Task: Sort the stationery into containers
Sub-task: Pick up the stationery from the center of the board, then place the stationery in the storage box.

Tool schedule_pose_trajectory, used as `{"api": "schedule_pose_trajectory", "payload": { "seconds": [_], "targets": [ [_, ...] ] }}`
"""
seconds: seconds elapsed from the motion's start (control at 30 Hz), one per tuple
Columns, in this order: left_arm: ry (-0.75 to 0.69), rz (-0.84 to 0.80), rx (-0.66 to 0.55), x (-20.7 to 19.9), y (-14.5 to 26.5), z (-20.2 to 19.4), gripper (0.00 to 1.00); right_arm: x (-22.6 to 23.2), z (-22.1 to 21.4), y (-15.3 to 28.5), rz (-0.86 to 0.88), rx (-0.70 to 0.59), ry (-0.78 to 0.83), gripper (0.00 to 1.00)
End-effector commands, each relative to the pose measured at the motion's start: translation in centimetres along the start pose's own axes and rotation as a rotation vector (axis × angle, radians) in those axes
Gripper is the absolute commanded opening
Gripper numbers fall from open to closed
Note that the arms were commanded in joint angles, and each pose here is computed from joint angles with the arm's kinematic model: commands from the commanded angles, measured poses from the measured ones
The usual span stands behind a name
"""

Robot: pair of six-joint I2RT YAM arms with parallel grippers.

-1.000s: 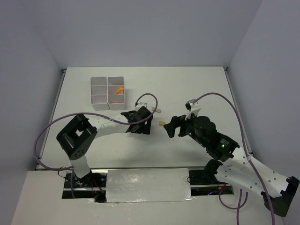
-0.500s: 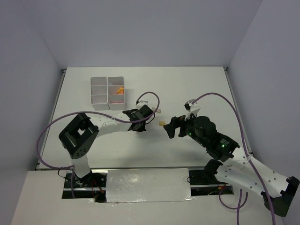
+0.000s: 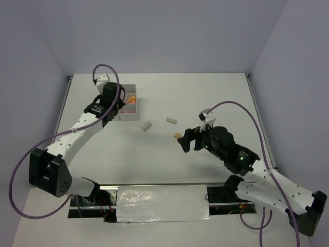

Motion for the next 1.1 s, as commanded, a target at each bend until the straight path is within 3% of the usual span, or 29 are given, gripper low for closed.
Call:
{"api": "schedule_pose_trajectory", "payload": {
  "seconds": [0.0,0.17,0.47,0.7,1.07],
  "targets": [
    [0.224,-0.04,-0.109,0.6,-1.1,4.7,0.03,0.2,0.4,-0.5,0.032,-0.029,0.014,1.0],
    [0.395,-0.044,-0.232,2.1,-3.7,8.5,0.12,0.2,0.1,-0.6,0.043,-0.021,0.024,1.0],
    [0.564,-0.18,-0.315,4.0,-7.7,9.4,0.25,0.4,-0.3,-1.3,0.059,-0.001,0.04,1.0],
    [0.59,-0.229,-0.362,3.8,-10.6,8.9,0.33,0.4,-0.3,-1.5,0.062,0.013,0.056,1.0],
    [0.6,-0.26,-0.394,4.4,-13.0,7.4,0.37,0.4,-0.5,-1.9,0.067,0.033,0.074,1.0]
  ]
}}
Point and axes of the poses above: each gripper's point midway between its finger pads, its own y axis back along the fingers, its own x axis along the line the jaws close on, z = x × y, the point moved 10 cm from there along y, back along the fingers, and after that the axes turned 4 degrees about y, right-handed, at the moved point
